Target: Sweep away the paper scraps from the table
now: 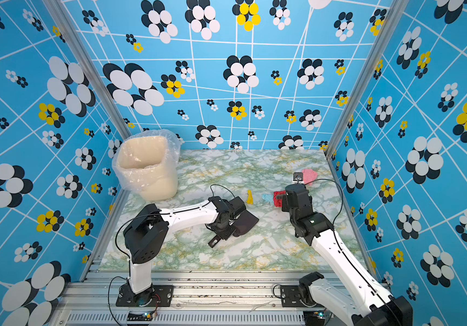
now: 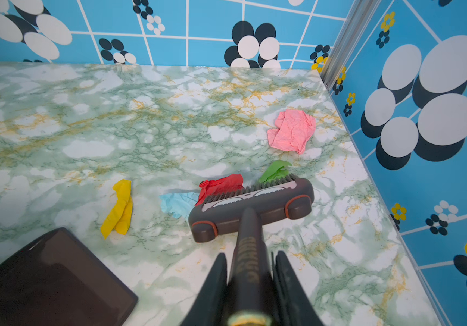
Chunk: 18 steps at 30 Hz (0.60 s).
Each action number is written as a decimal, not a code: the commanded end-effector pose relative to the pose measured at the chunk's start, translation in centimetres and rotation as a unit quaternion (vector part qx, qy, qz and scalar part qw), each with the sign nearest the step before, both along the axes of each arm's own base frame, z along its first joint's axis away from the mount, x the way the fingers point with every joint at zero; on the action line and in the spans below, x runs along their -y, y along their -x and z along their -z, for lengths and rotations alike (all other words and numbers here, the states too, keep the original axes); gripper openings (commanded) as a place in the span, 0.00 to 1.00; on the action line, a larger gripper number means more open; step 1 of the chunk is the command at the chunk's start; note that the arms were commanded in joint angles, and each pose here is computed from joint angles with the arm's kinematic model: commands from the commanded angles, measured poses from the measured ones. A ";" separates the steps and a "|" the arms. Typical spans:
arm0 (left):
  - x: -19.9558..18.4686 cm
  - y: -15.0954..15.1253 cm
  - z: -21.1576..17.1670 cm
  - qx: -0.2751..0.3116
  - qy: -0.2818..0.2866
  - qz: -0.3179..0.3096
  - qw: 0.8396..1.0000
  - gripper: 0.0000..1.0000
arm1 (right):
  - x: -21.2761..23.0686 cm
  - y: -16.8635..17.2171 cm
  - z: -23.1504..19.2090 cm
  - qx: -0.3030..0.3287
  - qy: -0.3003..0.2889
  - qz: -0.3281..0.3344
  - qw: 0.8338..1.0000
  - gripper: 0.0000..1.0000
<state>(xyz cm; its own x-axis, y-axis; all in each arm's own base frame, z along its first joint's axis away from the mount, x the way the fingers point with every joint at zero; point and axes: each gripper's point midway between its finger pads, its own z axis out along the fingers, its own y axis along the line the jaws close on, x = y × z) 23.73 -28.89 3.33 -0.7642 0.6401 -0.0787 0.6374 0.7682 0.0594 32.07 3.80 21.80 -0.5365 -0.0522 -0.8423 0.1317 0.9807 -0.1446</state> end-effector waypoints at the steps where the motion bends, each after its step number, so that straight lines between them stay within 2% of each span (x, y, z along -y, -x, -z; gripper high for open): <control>1: 0.0 0.4 0.7 -0.007 -0.006 -0.001 1.000 0.00 | -1.0 -0.6 0.7 -0.012 -0.006 -0.023 1.000 0.00; 9: 0.1 0.3 0.6 -0.007 -0.008 -0.001 1.000 0.00 | -5.3 0.0 1.5 -0.051 -0.087 -0.118 0.988 0.00; 14: 0.1 0.3 0.7 -0.008 -0.008 -0.001 1.000 0.00 | -8.7 0.9 0.9 -0.064 -0.145 -0.199 0.967 0.00; 18: 0.1 0.4 0.7 -0.009 -0.009 -0.001 1.000 0.00 | -8.9 0.9 -0.5 -0.043 -0.158 -0.202 0.966 0.00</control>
